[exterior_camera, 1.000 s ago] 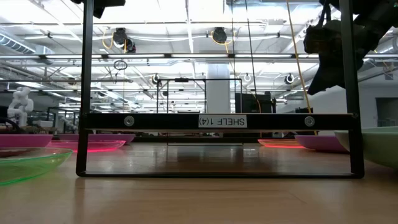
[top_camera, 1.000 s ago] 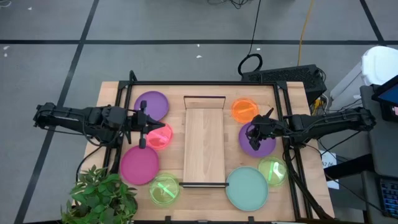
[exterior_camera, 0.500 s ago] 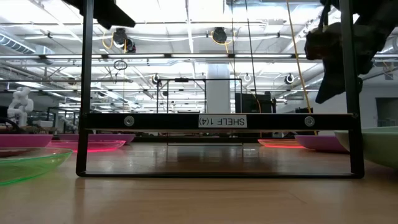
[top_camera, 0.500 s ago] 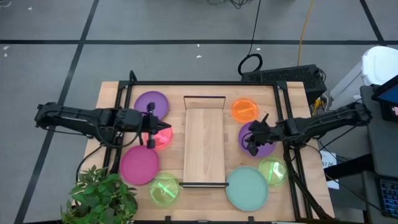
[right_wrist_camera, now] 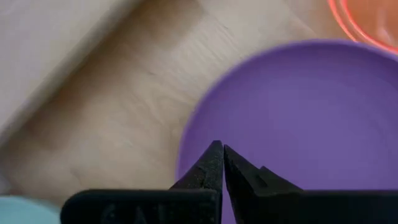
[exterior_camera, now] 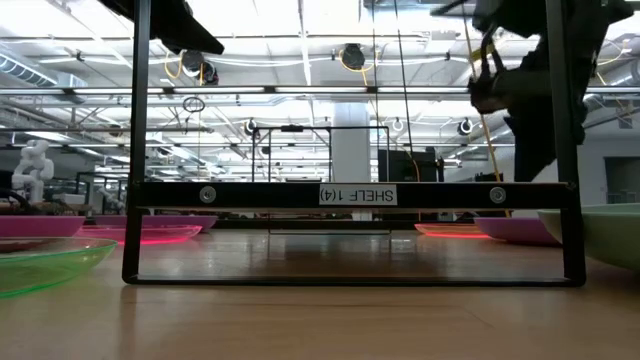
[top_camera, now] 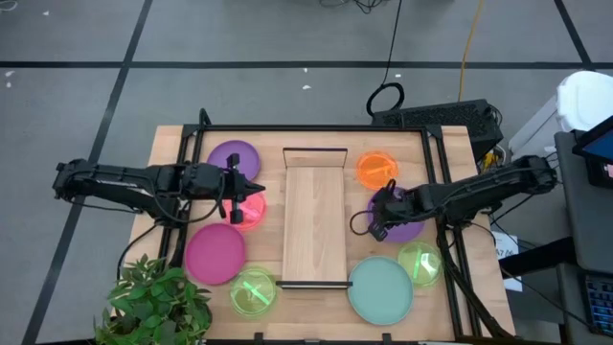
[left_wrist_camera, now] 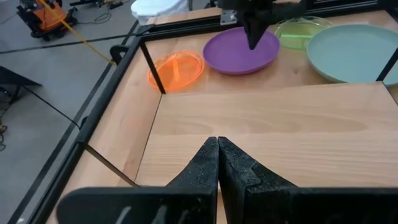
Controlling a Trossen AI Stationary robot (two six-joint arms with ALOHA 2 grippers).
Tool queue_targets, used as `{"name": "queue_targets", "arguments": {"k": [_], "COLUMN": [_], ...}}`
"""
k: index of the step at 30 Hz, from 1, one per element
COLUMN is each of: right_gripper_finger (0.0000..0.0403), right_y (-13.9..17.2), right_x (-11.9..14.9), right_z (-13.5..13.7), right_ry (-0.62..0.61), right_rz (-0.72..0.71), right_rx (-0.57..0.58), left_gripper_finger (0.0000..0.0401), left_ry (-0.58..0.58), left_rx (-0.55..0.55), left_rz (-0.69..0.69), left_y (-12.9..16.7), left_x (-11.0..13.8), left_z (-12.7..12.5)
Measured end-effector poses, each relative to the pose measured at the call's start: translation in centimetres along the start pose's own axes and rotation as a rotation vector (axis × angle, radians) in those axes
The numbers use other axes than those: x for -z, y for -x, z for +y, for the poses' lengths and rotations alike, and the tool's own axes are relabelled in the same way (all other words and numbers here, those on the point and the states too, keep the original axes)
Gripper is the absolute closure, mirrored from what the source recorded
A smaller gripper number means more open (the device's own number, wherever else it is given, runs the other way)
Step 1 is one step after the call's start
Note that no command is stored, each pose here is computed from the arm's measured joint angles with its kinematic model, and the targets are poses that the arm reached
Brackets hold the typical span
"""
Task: Place and stack plates onto a shelf
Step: Put the right large purple plate on the shelf
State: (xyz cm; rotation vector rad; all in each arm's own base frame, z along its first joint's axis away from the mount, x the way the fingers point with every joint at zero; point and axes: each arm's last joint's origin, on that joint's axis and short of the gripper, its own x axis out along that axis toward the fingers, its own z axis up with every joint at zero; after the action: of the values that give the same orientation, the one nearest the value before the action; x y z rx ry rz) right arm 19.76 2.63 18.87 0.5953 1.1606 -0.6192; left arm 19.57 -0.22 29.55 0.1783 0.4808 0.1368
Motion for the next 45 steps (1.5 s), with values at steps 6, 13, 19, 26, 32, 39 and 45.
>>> {"name": "queue_targets", "arguments": {"k": [6,13,19,26,32,39,45], "right_gripper_finger": [0.0403,0.0401,0.0361,0.0293,0.0267,0.0268,0.0269], "right_y": [-0.1,-0.6,-1.1,-1.1,-1.1,-1.6,-2.6], "right_x": [-1.0,-2.0,-2.2,-2.2,-2.2,-2.1,-2.1], "right_z": [1.4,2.9,3.2,3.2,3.2,3.3,3.5], "right_ry": [-0.004,0.011,0.019,-0.021,-0.019,0.037,0.042], "right_rz": [0.036,0.048,0.060,0.063,0.063,0.084,0.112], "right_rx": [0.020,0.038,0.058,0.067,0.067,0.080,0.098], "left_gripper_finger": [0.0398,0.0398,0.0398,0.0398,0.0398,0.0398,0.0398], "left_ry": [-0.002,0.005,0.013,0.019,0.022,0.028,0.036], "left_rx": [0.000,0.000,0.000,0.000,0.000,-0.001,-0.006], "left_rz": [0.000,0.000,0.000,0.000,0.000,-0.009,-0.050], "left_y": [0.0,0.0,0.0,0.0,0.0,0.0,0.0], "left_x": [0.0,0.0,0.0,0.0,0.0,-0.1,-0.5], "left_z": [0.0,0.0,0.0,0.0,0.0,0.0,0.1]}}
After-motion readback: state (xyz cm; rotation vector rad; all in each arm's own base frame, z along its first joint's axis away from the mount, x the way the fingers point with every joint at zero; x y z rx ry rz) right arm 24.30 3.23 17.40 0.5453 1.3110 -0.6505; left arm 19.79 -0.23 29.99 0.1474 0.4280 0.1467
